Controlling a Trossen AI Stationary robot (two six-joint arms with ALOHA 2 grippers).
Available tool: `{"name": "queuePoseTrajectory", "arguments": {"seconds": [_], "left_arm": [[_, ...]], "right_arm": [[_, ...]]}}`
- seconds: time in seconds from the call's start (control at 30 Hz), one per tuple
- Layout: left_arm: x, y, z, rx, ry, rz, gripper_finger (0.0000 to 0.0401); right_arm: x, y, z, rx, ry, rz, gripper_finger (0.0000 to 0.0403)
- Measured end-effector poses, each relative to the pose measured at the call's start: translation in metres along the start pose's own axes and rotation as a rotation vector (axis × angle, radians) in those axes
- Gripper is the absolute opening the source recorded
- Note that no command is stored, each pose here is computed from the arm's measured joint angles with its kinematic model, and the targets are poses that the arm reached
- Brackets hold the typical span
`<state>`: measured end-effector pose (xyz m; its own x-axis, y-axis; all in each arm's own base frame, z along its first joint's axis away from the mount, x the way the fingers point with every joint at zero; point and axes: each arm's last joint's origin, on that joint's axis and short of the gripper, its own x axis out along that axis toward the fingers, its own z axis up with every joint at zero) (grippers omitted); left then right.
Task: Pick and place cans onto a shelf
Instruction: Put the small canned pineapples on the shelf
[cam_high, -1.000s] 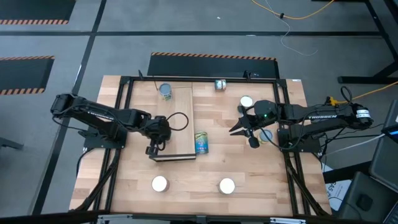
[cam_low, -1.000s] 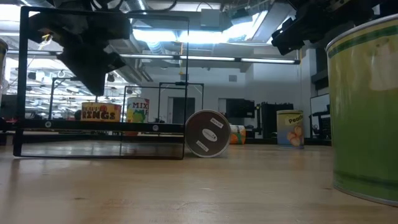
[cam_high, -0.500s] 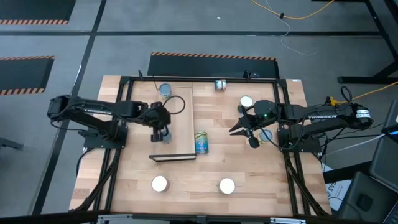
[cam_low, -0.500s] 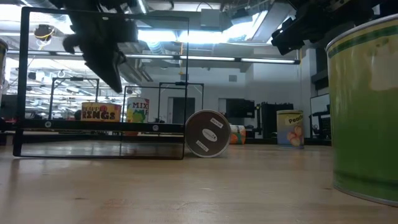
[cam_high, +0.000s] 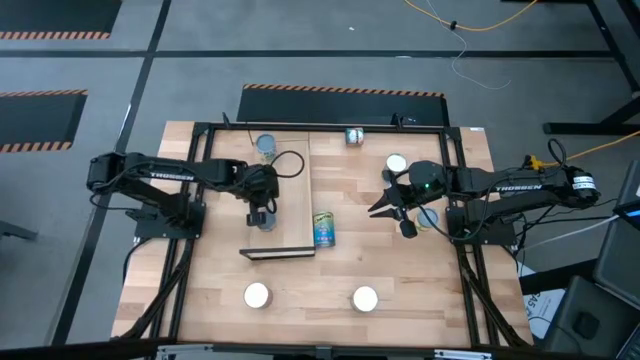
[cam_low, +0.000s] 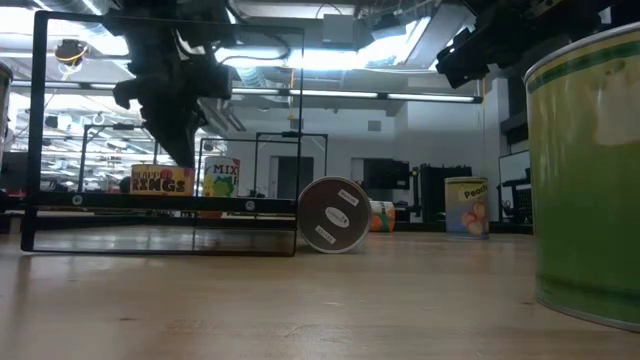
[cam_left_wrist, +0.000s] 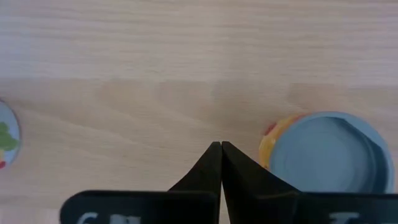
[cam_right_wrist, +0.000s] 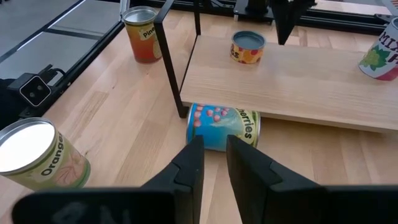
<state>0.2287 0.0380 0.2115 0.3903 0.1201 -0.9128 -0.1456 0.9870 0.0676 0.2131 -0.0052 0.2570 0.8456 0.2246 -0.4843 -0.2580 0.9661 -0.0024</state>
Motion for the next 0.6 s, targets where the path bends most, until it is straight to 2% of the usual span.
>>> {"name": "queuePoseTrajectory", "arguments": {"seconds": [0.13, 0.6], "left_arm": [[0.008, -0.001, 0.001, 0.002, 0.028, -0.005, 0.0002], [0.014, -0.018, 0.001, 0.045, 0.051, -0.194, 0.0001]], "right_arm": [[0.0, 0.0, 0.0, 0.0, 0.0, 0.0, 0.0073], [0.0, 0.0, 0.0, -0.002, 0.001, 0.0, 0.0073]]}}
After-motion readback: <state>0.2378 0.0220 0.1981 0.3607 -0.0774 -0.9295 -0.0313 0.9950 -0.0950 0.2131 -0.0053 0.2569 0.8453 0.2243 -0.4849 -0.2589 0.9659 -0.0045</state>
